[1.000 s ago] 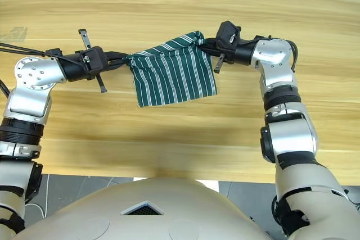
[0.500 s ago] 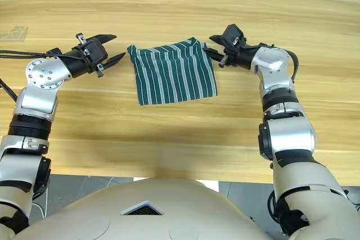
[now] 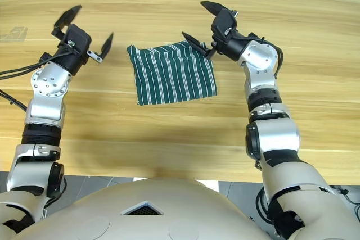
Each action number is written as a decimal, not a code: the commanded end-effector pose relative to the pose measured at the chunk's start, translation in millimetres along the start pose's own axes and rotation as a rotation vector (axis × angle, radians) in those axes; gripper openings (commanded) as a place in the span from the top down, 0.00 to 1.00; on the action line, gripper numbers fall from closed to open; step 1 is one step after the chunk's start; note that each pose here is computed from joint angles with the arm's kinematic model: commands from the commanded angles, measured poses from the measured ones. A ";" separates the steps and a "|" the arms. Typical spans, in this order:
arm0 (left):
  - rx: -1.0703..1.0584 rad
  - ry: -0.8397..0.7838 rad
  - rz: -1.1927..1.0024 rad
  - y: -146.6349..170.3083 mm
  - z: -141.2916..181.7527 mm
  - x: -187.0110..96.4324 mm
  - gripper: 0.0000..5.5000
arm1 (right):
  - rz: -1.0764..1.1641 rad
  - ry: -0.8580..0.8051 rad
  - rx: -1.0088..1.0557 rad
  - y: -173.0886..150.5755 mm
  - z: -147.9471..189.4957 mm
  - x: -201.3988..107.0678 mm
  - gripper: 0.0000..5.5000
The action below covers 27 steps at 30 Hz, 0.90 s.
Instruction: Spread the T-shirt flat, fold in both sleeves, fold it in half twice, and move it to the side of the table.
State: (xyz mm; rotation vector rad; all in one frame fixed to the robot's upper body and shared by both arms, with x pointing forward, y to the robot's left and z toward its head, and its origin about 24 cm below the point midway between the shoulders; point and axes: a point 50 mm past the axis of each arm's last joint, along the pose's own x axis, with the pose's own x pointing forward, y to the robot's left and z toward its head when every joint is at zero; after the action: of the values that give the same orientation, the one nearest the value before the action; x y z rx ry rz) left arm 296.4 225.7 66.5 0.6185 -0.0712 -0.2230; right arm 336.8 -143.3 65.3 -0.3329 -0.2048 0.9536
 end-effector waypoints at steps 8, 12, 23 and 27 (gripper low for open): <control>-0.088 -0.016 0.119 -21.6 20.2 -12.5 0.18 | 0.301 0.183 -0.245 54.9 -4.4 61.1 0.20; -0.106 0.004 0.102 -32.6 18.2 -16.6 0.18 | 0.205 0.285 -0.233 50.3 -10.9 68.4 0.20; -0.140 0.048 0.047 -56.5 10.7 -32.8 0.18 | -0.188 0.783 -0.187 0.9 -71.3 -30.5 0.20; -0.134 0.043 0.079 -52.4 13.2 -41.8 0.18 | -0.364 0.912 -0.235 -22.4 -79.9 -95.0 0.20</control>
State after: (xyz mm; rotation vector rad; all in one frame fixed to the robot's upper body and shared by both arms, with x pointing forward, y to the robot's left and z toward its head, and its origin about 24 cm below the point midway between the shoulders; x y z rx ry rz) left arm 249.9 182.8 46.1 0.4706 -0.0471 -0.1514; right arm 353.6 -200.0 23.9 -0.8359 0.2650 0.4491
